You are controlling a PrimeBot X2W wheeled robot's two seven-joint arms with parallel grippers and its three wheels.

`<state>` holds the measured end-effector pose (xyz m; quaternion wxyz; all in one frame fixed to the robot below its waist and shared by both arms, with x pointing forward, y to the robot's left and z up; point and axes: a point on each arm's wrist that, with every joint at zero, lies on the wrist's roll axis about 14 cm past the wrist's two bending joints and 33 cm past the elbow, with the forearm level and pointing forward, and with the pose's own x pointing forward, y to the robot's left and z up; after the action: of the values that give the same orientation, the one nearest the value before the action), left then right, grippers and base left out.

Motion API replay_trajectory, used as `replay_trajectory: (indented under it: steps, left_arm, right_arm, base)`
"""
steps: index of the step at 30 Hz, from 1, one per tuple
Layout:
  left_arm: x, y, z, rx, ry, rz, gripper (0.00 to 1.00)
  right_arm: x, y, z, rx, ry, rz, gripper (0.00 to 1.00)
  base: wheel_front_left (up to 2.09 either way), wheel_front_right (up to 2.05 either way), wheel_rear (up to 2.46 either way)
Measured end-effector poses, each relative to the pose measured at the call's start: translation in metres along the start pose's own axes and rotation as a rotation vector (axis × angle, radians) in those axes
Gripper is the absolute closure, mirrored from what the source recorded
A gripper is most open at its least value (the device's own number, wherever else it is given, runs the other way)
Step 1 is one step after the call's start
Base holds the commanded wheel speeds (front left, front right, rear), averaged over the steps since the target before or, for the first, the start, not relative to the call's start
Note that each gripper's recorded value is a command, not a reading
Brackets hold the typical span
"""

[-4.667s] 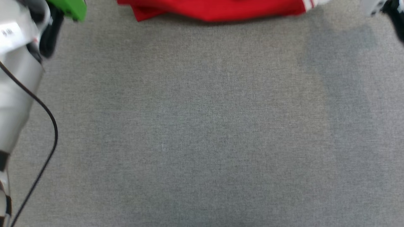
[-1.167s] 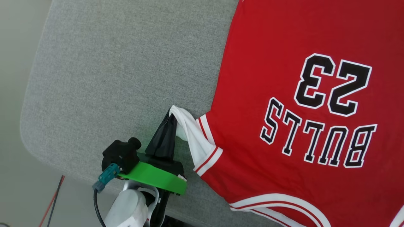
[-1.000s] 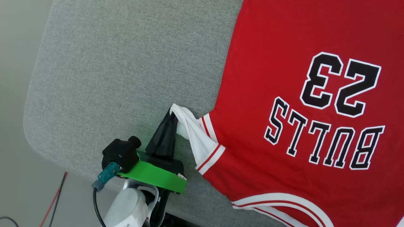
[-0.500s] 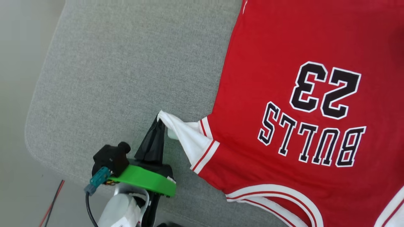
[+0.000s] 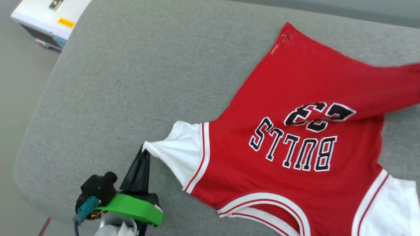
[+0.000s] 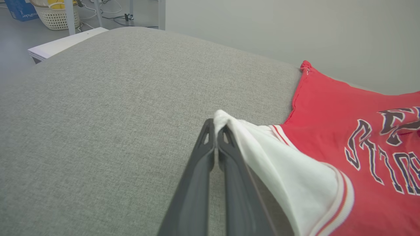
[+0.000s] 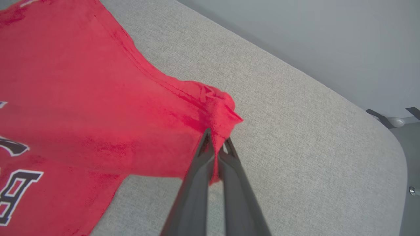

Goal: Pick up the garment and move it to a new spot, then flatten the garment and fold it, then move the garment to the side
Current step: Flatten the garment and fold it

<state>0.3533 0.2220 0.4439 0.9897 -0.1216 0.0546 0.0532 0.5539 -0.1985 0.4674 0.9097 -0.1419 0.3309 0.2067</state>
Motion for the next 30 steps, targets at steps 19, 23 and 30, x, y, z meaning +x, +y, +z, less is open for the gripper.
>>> replay_trajectory:
  steps: [19,23,30]
  left_arm:
    - [-0.006,-0.024,0.006,0.01,-0.023,-0.105,1.0]
    - [-0.005,-0.025,0.006,0.02,-0.019,-0.113,1.0]
    - [-0.003,-0.024,0.001,0.022,-0.006,-0.112,1.0]
  right_arm:
    - [-0.135,0.026,-0.207,0.435,0.144,-0.113,1.0]
    - [-0.15,0.048,-0.243,0.52,0.206,-0.129,1.0]
    - [-0.155,0.072,-0.257,0.595,0.237,-0.117,0.0]
  base:
    - [0.0,0.0,0.0]
    - [0.0,0.0,0.0]
    - [0.0,0.0,0.0]
